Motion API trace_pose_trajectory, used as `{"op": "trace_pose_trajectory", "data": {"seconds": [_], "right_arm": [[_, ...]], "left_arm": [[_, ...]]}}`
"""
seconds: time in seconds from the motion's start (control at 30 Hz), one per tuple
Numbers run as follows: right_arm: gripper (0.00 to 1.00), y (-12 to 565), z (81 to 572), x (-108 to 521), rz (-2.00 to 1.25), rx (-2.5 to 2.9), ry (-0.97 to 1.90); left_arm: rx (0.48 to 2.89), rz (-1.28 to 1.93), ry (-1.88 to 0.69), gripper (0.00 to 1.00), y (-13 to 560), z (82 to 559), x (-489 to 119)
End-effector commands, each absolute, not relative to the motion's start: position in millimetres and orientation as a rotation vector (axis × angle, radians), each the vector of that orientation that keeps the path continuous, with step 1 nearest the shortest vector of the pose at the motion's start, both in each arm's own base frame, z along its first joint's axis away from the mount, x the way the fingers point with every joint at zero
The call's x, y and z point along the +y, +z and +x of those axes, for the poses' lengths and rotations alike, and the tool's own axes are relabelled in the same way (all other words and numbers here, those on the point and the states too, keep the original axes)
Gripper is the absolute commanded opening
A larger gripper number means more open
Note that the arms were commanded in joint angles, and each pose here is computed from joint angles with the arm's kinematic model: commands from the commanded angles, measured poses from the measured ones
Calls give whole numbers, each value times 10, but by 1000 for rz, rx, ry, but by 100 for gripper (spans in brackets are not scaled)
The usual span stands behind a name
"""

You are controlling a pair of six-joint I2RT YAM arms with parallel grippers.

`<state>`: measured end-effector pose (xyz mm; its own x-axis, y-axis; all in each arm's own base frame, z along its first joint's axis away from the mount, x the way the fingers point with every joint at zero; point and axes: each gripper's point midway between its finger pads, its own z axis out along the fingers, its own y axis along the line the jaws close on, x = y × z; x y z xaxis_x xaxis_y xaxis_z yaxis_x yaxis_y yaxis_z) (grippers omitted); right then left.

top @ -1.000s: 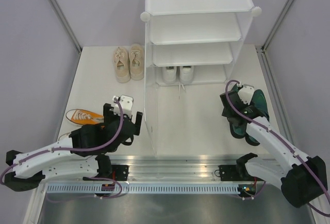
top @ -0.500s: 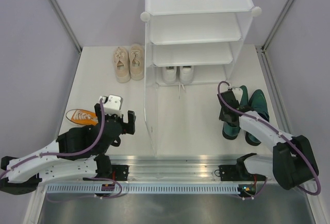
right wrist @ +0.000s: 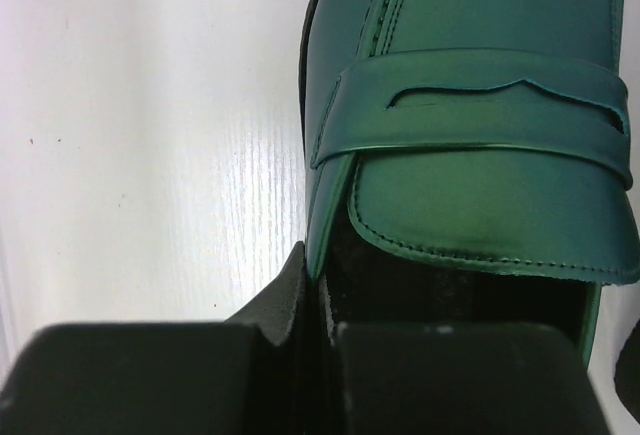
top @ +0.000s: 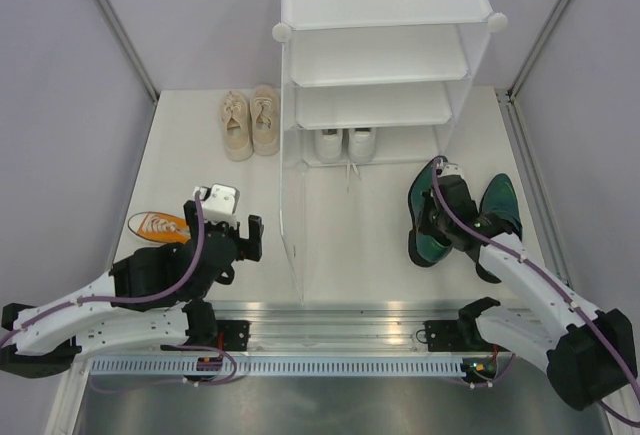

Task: Place and organize the shoes in the shoe cabinet

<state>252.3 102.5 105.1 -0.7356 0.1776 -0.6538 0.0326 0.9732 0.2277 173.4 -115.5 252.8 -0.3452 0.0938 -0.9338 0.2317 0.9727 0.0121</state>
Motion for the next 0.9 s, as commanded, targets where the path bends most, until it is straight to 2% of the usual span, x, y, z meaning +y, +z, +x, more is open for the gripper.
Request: {"op": "trace_pose_trajectory", "data": {"seconds": [0.0,0.43,0.77,0.87], "right_arm": [[1,1426,2910,1219,81,2235,330],[1,1706,3835,1418,-54,2113,174],[1,1176,4048,1381,-88,2205,43],[9,1079,4059,1412,-99,2230,49]], "left_arm": [[1905,237,-135,100,2565,1767,-1168],[1891,215,-148,100,2598,1761,-1120],[1890,221,-146,100,2586,1765,-1133],[1889,223,-145,100,2585,1768,-1140]]}}
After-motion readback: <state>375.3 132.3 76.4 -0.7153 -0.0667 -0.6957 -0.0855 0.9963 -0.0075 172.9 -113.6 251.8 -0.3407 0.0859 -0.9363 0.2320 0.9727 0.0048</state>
